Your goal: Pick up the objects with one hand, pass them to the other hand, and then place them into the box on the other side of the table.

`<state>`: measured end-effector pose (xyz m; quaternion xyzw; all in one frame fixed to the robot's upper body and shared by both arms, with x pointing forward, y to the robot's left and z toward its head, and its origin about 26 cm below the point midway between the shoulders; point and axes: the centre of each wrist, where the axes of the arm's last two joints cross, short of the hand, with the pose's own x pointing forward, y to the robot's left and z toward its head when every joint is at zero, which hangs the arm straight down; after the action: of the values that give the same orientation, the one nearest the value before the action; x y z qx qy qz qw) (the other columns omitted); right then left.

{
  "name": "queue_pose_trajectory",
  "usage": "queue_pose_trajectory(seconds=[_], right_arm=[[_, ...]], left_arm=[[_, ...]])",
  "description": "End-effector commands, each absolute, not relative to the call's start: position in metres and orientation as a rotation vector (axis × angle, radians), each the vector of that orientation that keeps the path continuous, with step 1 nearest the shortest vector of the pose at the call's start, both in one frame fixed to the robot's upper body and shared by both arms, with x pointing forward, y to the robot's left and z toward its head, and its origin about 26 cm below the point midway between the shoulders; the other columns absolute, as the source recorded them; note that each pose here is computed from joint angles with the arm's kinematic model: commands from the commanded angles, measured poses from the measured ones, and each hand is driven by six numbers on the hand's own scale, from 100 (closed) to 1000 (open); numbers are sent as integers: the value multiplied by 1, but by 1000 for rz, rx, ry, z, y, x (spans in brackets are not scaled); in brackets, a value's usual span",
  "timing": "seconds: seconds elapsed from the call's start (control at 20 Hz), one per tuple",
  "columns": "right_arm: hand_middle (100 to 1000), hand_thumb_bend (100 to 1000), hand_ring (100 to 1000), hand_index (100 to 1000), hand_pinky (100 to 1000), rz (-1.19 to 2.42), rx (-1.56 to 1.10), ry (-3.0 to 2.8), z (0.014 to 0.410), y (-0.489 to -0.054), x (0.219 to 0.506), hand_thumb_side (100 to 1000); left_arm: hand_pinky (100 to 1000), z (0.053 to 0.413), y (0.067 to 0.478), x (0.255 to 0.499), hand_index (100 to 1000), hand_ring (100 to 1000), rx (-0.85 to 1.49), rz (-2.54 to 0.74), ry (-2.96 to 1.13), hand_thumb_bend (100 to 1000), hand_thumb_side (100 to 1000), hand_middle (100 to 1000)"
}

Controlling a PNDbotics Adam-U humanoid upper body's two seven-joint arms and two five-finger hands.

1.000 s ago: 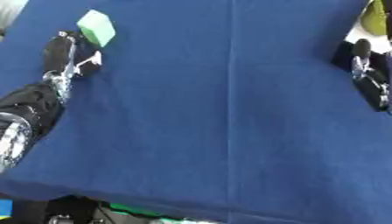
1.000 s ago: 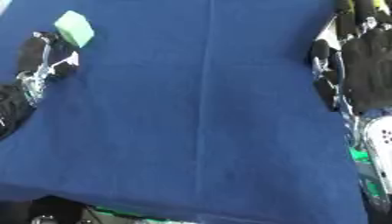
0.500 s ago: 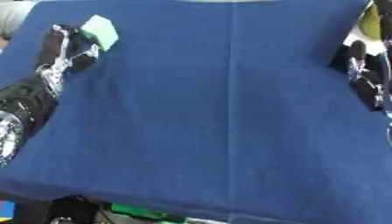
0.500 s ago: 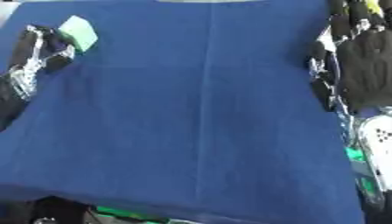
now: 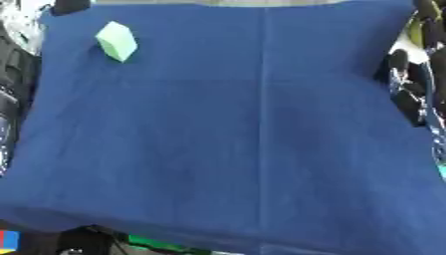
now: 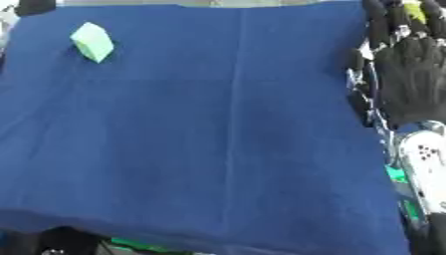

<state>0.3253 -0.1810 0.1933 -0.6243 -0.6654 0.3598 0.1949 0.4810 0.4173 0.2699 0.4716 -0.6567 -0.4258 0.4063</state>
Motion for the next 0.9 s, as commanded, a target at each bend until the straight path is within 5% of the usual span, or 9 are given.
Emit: queue_pose_trajectory(seconds=[0.05,0.4,0.9], right_arm=[[895,100,648,970,915,990,-1757,-1872,198,-184,325,100],[893,100,662,974,913,959,-1751,-1882,198,-184,325,100],[891,100,669,974,912,939,-1747,-1884,198,-185,326,100]], left_arm=[[832,309,422,473,941,830,1278,-1085,-1510,100,818,849],[807,354,418,451,938,811,1375,-1046,-1410,149,860,820],[779,357,424,434,931,782,1377,-1024,-1321,132,899,794]])
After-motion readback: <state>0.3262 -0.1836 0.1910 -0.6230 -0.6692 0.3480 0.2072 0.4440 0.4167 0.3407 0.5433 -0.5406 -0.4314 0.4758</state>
